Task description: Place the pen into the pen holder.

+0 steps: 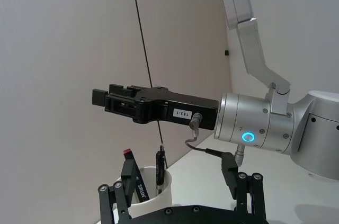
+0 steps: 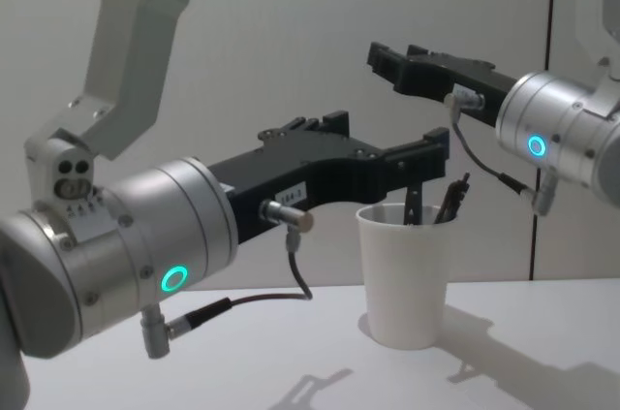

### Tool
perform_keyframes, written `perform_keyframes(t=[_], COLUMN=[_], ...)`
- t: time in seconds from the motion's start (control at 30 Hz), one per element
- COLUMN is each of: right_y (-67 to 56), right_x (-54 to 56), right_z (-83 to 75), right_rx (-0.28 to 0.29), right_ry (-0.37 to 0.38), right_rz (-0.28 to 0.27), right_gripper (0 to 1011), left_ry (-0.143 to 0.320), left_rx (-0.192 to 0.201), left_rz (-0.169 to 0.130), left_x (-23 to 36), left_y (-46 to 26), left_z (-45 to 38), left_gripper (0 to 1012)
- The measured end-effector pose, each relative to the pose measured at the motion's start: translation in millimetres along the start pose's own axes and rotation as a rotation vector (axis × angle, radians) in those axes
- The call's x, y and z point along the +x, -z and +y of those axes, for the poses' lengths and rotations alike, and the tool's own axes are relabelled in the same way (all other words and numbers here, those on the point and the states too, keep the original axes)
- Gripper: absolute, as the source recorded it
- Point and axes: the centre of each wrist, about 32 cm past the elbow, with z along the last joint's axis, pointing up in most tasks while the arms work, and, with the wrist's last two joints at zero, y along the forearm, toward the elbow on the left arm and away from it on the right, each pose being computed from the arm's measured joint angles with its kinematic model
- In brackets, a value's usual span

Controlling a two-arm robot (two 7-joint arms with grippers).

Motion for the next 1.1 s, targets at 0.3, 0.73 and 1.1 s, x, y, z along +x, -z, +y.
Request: perform_keyframes(t=[0.3,0.73,1.1], right_y=[0.1,0.3,0.3], right_x=[-0.2,-0.4,-0.5], right_z=[0.2,0.4,0.4], right_rx=[0.002,0.002,0.003], right_ry=[-0.006,-0.01,-0.011], right_rz=[-0.016,-0.025,-0.028], right_gripper=[740,1001,1001], left_ry=[0.0,0.0,0.0], left_rx=[0.0,0.0,0.0], left_rz=[0.0,0.0,0.0], left_x=[0.0,0.0,0.0], left_y=[0.0,0.0,0.0], left_z=[0.0,0.0,0.0], left_gripper=[1001,1001,1001])
